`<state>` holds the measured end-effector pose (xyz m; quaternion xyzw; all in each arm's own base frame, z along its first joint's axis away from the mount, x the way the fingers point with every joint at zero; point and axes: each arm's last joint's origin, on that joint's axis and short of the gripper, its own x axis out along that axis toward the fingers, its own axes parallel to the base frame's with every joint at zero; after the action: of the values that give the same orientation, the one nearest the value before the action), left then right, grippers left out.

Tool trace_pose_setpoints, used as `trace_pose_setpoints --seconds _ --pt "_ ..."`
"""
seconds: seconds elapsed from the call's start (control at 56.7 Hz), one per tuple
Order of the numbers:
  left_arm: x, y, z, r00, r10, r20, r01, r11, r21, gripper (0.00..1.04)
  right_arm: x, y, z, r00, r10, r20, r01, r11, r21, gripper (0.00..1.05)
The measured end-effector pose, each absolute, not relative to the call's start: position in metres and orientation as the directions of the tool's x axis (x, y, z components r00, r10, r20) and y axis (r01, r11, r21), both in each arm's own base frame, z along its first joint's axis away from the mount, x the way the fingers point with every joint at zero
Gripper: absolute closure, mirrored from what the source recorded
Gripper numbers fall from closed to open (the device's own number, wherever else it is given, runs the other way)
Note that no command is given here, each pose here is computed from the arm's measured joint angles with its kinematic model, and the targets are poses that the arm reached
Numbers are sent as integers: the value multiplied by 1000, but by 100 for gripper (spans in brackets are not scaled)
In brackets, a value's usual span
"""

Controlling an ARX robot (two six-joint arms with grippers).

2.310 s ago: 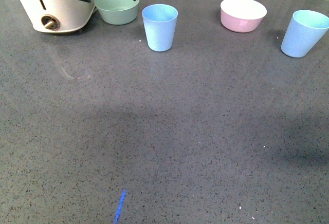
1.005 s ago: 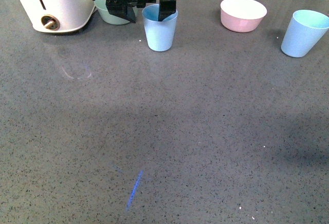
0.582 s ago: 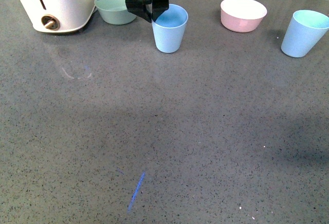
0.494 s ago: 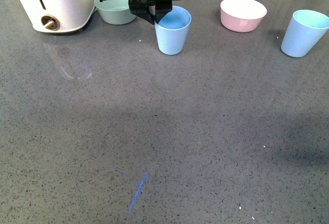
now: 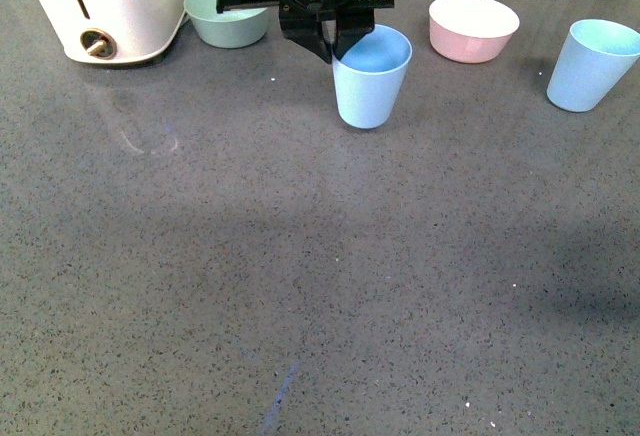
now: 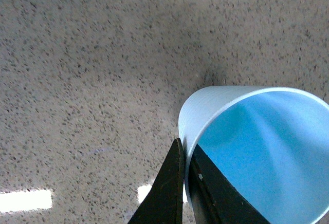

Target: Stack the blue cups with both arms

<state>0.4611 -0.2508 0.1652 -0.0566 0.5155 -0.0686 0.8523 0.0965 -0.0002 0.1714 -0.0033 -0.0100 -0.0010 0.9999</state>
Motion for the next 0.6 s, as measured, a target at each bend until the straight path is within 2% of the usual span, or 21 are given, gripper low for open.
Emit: trace_pose_setpoints --seconds 0.282,0.6 --pt "445 -276 160 438 -187 -879 100 982 -158 103 97 0 171 1000 -2 20 2 1000 -7 9" --pt "454 -288 156 428 -202 -881 113 979 -169 103 97 0 171 1000 -2 20 2 1000 -7 9"
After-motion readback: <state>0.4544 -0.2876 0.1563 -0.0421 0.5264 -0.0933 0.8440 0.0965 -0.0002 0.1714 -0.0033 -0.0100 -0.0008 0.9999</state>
